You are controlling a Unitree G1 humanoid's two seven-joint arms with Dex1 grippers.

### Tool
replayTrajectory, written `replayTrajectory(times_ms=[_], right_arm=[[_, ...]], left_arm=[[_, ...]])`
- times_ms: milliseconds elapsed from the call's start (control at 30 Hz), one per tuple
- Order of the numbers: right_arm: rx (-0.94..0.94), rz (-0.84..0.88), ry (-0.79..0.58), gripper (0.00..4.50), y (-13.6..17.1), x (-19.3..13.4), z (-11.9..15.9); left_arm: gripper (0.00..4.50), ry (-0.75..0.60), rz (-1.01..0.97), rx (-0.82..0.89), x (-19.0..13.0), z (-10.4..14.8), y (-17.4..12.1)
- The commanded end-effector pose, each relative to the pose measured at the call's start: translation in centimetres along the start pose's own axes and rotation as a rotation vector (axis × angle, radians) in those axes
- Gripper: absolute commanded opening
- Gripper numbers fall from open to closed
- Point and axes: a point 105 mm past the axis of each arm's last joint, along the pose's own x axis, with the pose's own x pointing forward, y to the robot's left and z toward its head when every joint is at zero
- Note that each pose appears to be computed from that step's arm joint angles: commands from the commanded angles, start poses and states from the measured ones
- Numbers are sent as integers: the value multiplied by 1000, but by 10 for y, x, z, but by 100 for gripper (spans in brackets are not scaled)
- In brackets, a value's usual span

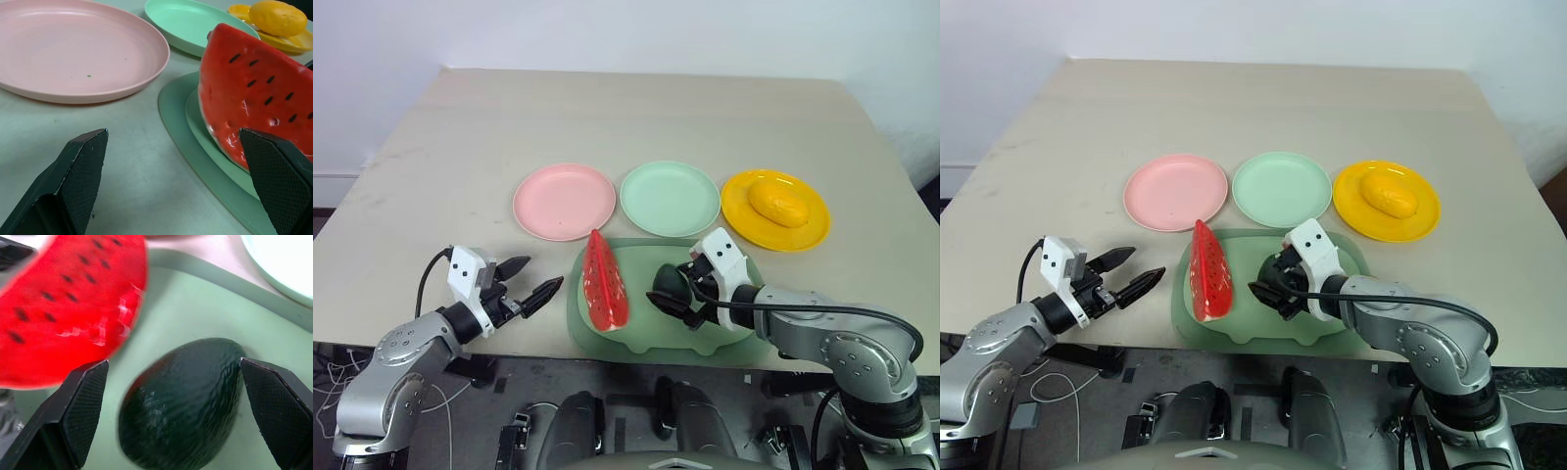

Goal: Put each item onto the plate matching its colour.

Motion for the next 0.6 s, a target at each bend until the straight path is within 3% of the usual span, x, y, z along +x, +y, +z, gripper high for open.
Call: replayTrajectory(times_ms=[33, 433, 533, 600], right_arm=[[-24, -26, 4, 448, -2, 1, 2], [-44, -72, 17, 448, -13, 1, 0], [-45, -72, 13, 390, -13, 1, 1], [-48, -72, 8, 324, -14, 1, 3]], left_arm=[[450, -25, -3, 28, -4, 11, -2], [450, -32, -5, 29, 0, 12, -1], [450, -35, -3, 30, 0, 12, 0], [450, -35, -1, 30, 0, 13, 0]])
